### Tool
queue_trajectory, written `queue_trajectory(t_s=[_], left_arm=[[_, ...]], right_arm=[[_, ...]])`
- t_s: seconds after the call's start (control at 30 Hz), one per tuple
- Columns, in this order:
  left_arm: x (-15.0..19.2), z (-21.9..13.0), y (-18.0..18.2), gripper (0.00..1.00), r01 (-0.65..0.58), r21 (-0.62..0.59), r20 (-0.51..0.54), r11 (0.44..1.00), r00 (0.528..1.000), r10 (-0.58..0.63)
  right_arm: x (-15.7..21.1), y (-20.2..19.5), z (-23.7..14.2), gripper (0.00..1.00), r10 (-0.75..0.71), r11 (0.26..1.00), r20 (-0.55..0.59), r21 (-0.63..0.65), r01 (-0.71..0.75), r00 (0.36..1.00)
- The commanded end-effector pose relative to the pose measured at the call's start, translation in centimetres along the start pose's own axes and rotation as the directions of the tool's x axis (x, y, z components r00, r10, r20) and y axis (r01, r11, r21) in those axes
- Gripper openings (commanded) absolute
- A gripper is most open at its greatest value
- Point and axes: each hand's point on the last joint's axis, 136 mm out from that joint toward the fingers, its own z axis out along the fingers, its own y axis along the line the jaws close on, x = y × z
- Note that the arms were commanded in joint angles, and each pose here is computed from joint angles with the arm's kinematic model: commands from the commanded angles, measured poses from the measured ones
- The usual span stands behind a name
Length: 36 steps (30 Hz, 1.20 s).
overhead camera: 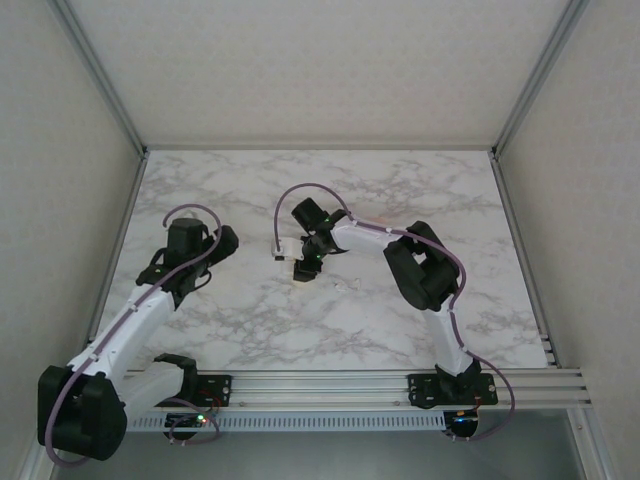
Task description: Insert wireless bluetooth earbuds into charging case
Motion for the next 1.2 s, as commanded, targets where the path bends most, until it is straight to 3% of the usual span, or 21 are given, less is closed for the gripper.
queue_trajectory(t_s=[0.0, 0.13, 0.23, 0.37, 0.5, 0.67, 0.9, 1.17], left_arm=[[-0.2, 0.2, -1.1, 0.89, -0.009, 0.061, 0.000, 0.998, 1.000, 0.009], [-0.5, -0.1, -3.6, 0.86, -0.032, 0.193, 0.001, 0.981, 0.999, 0.033], [-1.0, -1.0, -7.2, 0.83, -0.071, 0.378, 0.022, 0.923, 0.997, 0.068], [-0.8, -3.4, -12.8, 0.79, -0.156, 0.625, 0.042, 0.765, 0.985, 0.166], [1.0, -5.8, -17.2, 0.78, -0.237, 0.751, 0.036, 0.616, 0.947, 0.321], [3.4, -8.5, -21.4, 0.76, -0.239, 0.866, 0.015, 0.439, 0.890, 0.455], [5.7, -9.4, -23.0, 0.75, -0.240, 0.899, -0.005, 0.365, 0.831, 0.557], [6.5, -9.9, -23.7, 0.59, -0.221, 0.917, -0.019, 0.332, 0.808, 0.589]], right_arm=[[0.1, 0.3, -0.6, 0.40, -0.002, 1.000, 0.008, 0.024, 0.001, 1.000], [-2.2, -0.1, -4.9, 0.37, -0.023, 0.992, 0.098, 0.127, 0.010, 0.995], [-3.7, -0.2, -9.4, 0.37, -0.078, 0.968, 0.177, 0.247, 0.033, 0.981], [-4.7, -0.3, -15.0, 0.36, -0.193, 0.891, 0.224, 0.447, 0.076, 0.955], [-5.0, 0.2, -18.9, 0.36, -0.275, 0.817, 0.232, 0.567, 0.100, 0.933], [-5.6, 0.9, -23.0, 0.36, -0.346, 0.741, 0.256, 0.664, 0.096, 0.903], [-6.4, 1.6, -25.2, 0.36, -0.365, 0.724, 0.303, 0.687, 0.064, 0.880], [-6.9, 2.0, -25.6, 0.36, -0.369, 0.734, 0.333, 0.677, 0.052, 0.868]])
